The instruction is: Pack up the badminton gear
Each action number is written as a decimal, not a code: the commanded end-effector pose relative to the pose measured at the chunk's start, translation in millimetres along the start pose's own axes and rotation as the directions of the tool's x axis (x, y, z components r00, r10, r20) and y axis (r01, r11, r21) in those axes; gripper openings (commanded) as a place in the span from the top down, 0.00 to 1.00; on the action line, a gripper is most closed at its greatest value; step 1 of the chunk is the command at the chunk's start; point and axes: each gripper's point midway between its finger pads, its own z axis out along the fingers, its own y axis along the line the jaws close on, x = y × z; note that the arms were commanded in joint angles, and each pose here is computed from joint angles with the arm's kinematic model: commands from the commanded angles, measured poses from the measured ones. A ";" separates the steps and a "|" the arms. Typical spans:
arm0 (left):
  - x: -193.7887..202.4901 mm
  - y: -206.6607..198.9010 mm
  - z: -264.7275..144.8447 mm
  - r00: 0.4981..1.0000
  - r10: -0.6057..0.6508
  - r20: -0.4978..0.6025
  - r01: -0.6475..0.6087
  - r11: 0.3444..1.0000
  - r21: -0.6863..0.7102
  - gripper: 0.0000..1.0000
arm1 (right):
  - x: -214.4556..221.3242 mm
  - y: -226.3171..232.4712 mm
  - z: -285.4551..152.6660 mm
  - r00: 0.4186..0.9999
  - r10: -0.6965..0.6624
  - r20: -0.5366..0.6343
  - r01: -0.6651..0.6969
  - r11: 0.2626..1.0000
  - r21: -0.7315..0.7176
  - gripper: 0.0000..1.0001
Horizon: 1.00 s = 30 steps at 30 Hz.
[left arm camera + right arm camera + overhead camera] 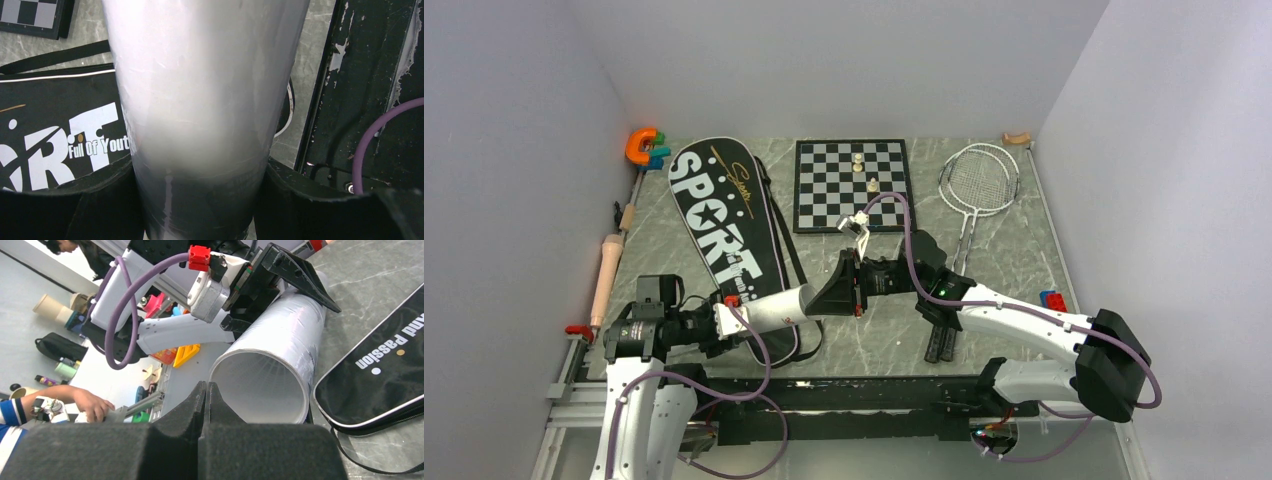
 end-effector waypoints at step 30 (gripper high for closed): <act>-42.1 3.1 -10.3 0.987 0.083 0.138 -0.084 0.996 -0.001 0.48 | -25.5 27.4 -15.2 0.998 -0.034 0.054 0.044 0.980 -0.193 0.52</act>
